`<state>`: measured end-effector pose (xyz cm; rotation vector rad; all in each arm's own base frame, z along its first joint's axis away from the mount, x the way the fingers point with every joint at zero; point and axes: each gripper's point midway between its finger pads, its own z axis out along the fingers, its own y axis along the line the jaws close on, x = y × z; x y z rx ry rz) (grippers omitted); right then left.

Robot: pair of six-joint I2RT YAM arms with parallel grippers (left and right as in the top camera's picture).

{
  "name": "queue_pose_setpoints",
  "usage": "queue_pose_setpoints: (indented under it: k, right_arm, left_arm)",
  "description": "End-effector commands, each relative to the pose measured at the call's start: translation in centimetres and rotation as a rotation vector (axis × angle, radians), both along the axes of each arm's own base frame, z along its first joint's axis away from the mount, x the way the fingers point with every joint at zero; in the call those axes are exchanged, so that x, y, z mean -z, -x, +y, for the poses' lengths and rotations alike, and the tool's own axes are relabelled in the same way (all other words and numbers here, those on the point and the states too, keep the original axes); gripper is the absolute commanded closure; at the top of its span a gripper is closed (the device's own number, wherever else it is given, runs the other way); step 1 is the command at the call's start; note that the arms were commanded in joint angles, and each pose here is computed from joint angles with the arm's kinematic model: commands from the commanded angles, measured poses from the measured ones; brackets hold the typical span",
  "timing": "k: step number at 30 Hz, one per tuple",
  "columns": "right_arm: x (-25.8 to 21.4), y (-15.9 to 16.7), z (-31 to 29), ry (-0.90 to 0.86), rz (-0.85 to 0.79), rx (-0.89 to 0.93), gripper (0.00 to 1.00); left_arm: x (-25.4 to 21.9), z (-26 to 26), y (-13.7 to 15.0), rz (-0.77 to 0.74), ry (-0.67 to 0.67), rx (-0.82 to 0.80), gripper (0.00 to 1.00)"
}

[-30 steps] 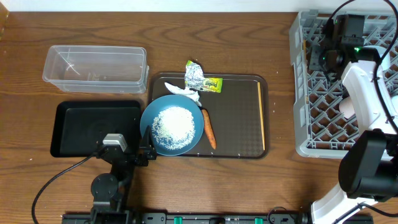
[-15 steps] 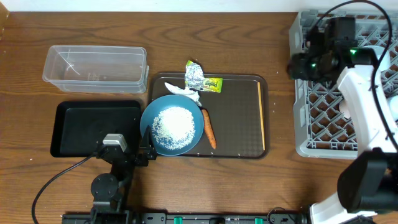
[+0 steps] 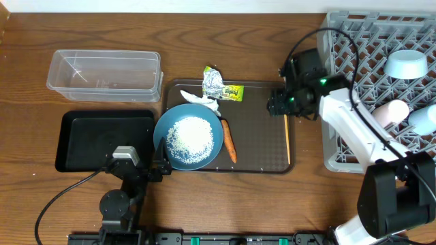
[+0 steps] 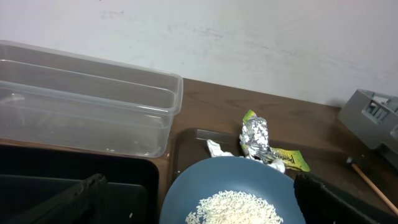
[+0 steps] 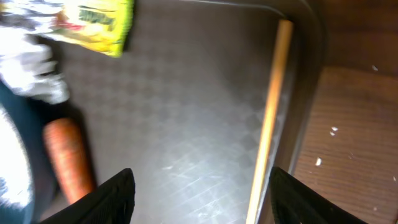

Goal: Sort waste into correct bins and load items into the dishwasher rack
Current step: 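Move the right gripper back toward the remaining chopstick, then lower the right gripper and pinch the second wooden chopstick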

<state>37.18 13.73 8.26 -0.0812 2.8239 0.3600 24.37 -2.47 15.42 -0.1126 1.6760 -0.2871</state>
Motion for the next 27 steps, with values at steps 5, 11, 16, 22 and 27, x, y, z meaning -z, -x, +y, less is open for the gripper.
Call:
queue_pose_setpoints:
  k: [5,11,16,22,27]
  right_arm:
    - [2.3,-0.5,-1.7,0.073,-0.035,0.127,0.31]
    - [2.5,-1.0,-1.5,0.061,-0.066,0.114,0.28]
    - [3.1,-1.0,-1.5,0.067,-0.055,0.111,0.31]
    - [5.5,-0.4,-1.1,0.069,0.010,0.075,0.33]
    - [5.8,-0.5,-1.1,0.075,0.009,0.055,0.32]
  left_arm:
    - [1.7,-0.4,0.1,0.050,-0.003,0.023,0.02]
    - [1.7,-0.4,0.1,0.050,-0.003,0.023,0.02]
    - [1.7,-0.4,0.1,0.050,-0.003,0.023,0.02]
    - [1.7,-0.4,0.1,0.050,-0.003,0.023,0.02]
    - [1.7,-0.4,0.1,0.050,-0.003,0.023,0.02]
